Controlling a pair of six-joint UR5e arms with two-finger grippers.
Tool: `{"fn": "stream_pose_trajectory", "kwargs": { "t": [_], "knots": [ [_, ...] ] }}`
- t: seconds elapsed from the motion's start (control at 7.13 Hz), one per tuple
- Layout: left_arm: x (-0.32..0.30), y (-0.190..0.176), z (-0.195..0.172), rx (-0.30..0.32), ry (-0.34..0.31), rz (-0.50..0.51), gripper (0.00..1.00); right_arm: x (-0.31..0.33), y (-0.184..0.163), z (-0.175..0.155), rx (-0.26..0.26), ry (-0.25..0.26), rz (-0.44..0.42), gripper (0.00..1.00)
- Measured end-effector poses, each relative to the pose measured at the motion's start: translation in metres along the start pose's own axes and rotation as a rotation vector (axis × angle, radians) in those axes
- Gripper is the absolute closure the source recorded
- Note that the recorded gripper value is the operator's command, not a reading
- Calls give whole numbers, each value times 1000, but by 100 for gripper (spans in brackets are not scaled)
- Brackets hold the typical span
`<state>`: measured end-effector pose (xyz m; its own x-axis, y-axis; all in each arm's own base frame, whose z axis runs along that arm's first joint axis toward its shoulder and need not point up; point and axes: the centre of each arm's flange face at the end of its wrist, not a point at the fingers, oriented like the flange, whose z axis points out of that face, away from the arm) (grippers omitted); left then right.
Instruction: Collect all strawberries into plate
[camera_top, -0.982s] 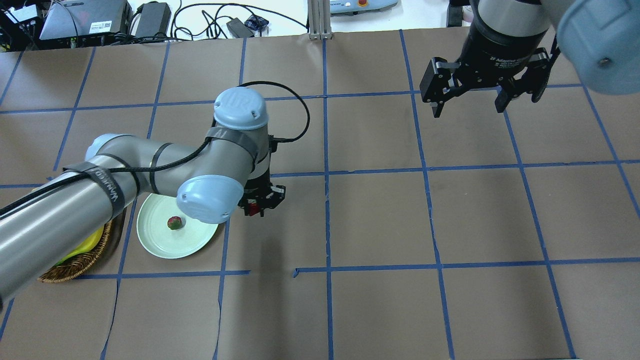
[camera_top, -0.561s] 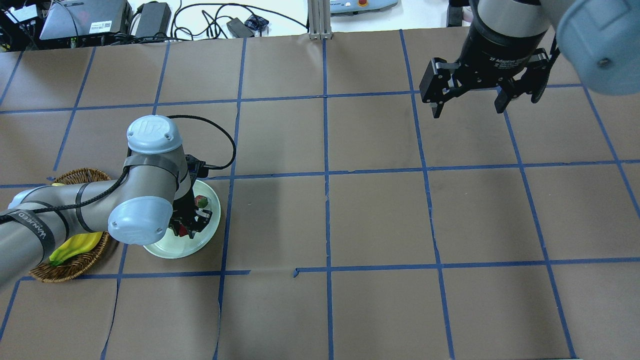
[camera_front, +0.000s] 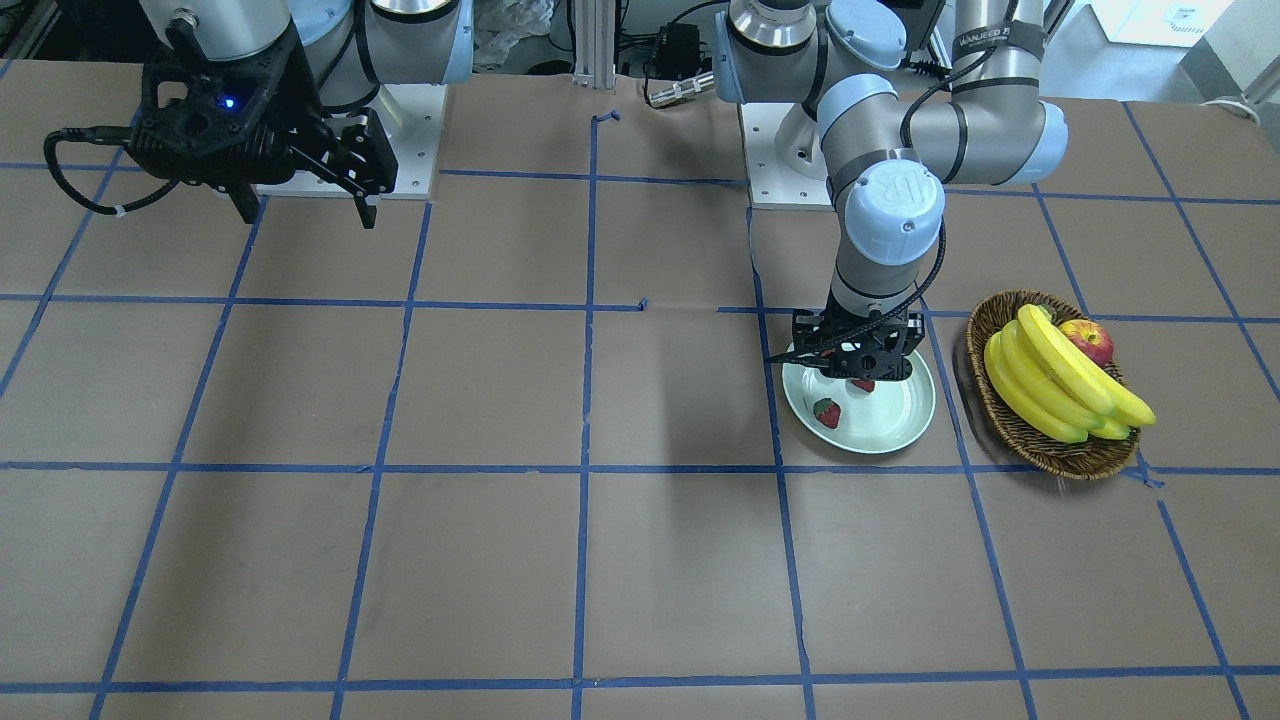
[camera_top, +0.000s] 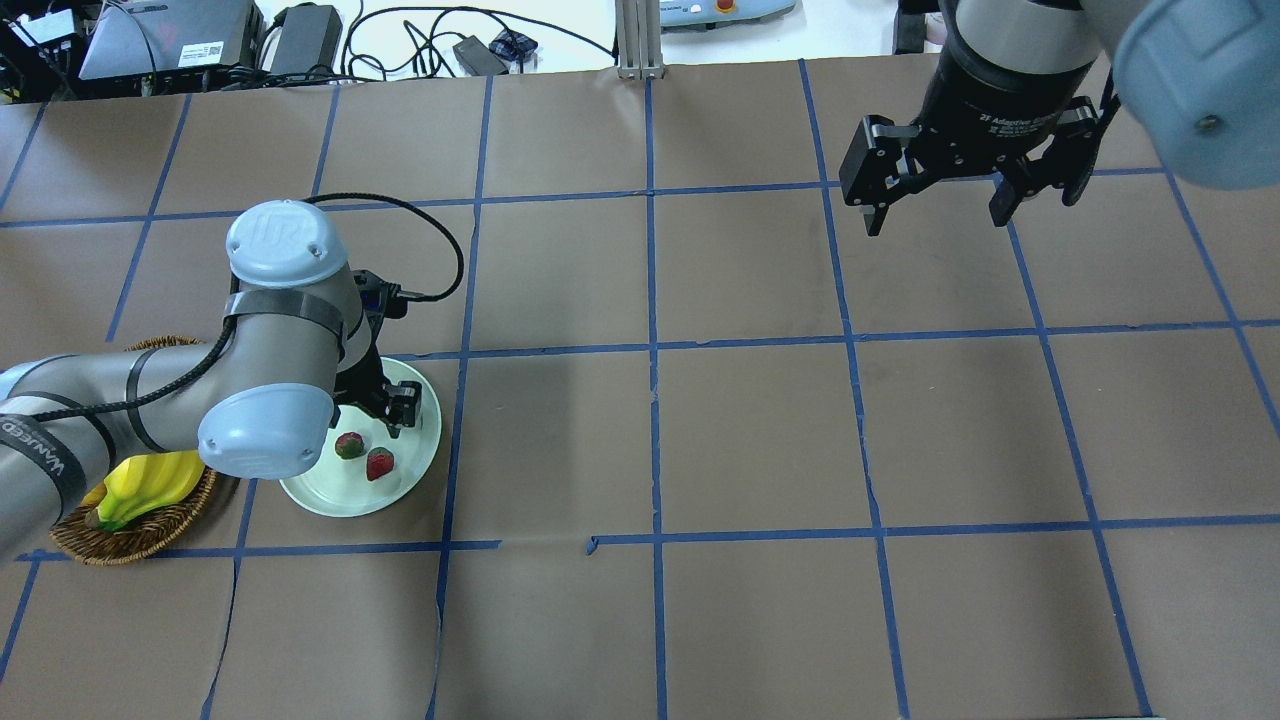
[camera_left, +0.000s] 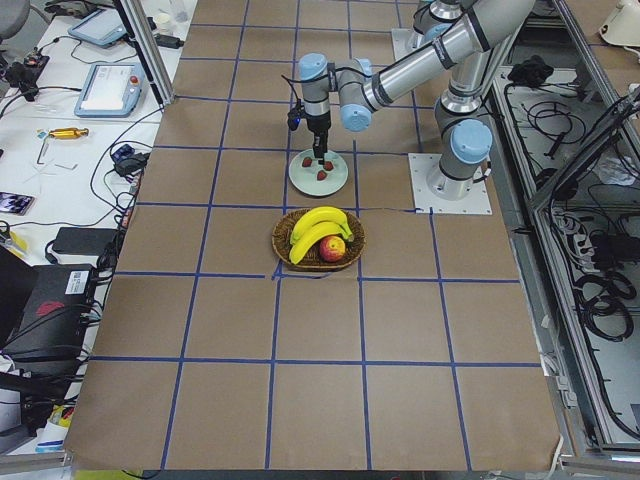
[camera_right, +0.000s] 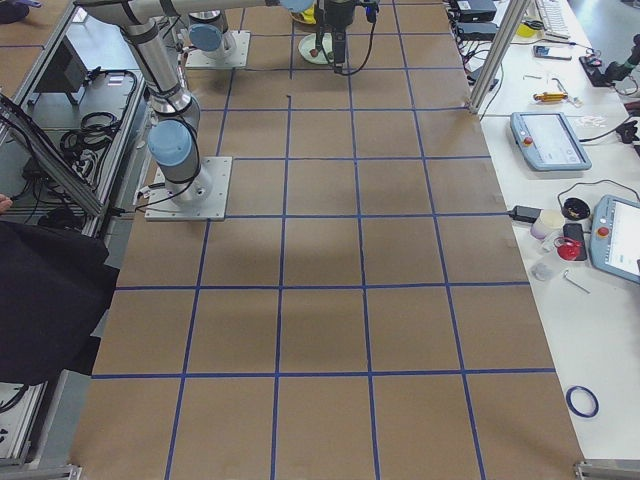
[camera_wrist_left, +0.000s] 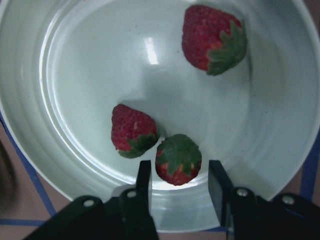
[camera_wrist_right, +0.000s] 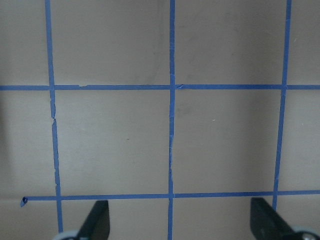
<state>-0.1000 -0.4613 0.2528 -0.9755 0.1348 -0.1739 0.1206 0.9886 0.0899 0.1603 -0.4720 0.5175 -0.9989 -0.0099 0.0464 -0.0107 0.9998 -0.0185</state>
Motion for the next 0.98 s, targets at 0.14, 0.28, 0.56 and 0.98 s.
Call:
{"fn": "stream_pose_trajectory", "kwargs": {
  "t": [0.14,0.28,0.56,0.98],
  "knots": [
    [13,-10,-44,42,31,-19,0,0,0,0,-1,0,-1,0],
    [31,-18,-95,69,69,-51,0,0,0,0,-1,0,-1,0],
    [64,-21,-200,112,110,-115,0,-1,0,1,-1,0,-3,0],
    [73,-16,-278,193,165,-104,0,-2,1,0,1,0,-4,0]
  ]
}}
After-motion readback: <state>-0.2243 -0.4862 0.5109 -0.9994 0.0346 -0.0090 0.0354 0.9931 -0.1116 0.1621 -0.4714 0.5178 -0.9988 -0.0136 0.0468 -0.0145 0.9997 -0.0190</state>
